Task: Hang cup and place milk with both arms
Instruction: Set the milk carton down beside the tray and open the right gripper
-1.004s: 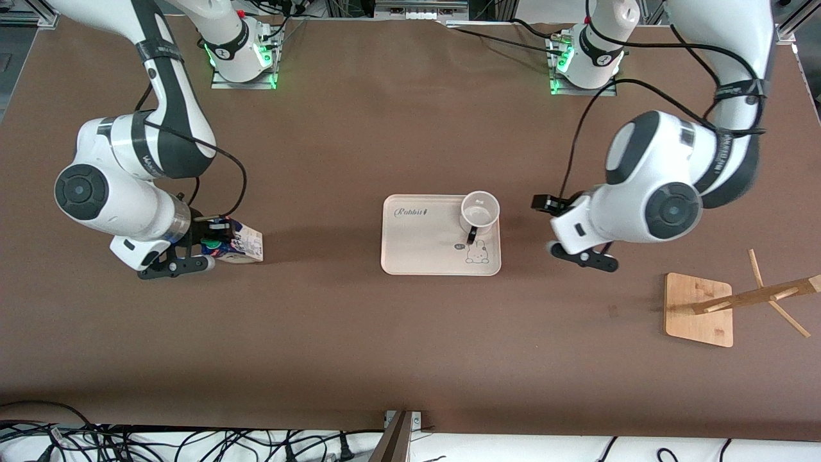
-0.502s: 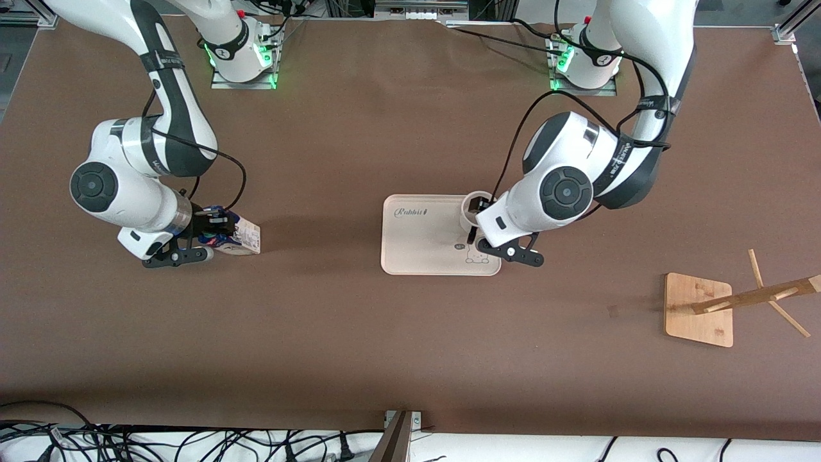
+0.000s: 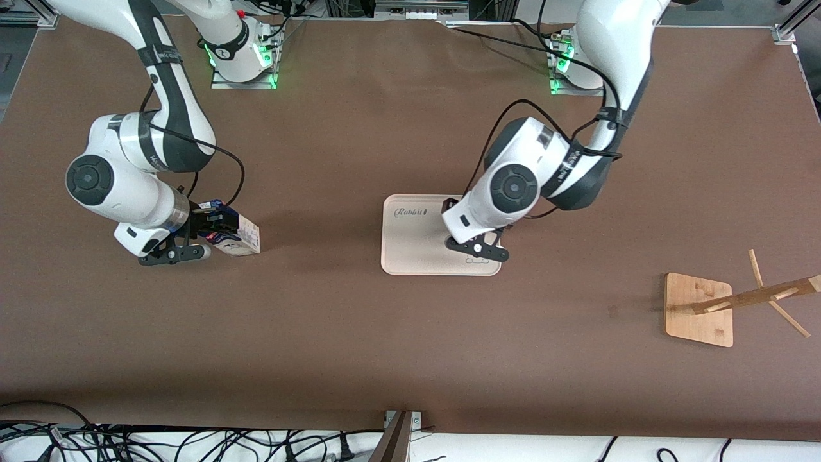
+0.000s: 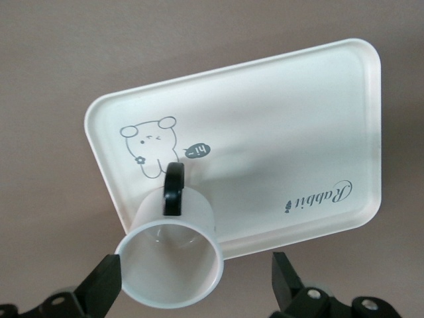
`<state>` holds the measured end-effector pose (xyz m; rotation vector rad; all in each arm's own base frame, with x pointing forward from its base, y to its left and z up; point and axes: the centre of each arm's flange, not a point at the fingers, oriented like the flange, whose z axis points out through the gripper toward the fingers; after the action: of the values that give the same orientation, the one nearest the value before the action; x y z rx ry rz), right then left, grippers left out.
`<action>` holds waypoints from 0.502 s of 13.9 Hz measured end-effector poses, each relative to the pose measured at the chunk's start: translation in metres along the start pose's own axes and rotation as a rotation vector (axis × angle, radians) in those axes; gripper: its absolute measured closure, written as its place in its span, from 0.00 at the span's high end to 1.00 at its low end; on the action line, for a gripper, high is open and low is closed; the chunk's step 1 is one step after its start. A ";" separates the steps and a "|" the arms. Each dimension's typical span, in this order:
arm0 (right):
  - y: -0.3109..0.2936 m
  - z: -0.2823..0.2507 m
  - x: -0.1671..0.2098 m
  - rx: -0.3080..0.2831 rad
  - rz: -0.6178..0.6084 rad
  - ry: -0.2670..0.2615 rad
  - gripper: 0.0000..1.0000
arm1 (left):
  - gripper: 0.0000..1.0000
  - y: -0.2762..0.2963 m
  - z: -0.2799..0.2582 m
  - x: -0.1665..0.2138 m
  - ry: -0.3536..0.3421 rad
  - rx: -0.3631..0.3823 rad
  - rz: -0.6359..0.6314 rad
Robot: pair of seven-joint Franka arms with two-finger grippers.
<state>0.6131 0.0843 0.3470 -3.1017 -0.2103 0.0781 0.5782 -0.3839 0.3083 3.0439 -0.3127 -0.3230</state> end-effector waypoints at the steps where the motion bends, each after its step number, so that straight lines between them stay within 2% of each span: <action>1: 0.002 -0.016 0.003 0.001 0.003 0.024 1.00 | 1.00 0.006 0.010 -0.003 0.015 -0.001 0.004; 4: 0.008 -0.087 0.006 0.008 0.009 0.053 1.00 | 1.00 0.003 0.039 -0.009 0.062 -0.010 0.000; 7: 0.021 -0.173 -0.021 0.025 0.026 0.064 1.00 | 1.00 -0.004 0.050 -0.016 0.060 -0.003 -0.005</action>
<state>0.6040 0.0555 0.5200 -3.0772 -0.1661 -0.0173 0.5527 -0.3786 0.2628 3.0446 -0.3007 -0.2317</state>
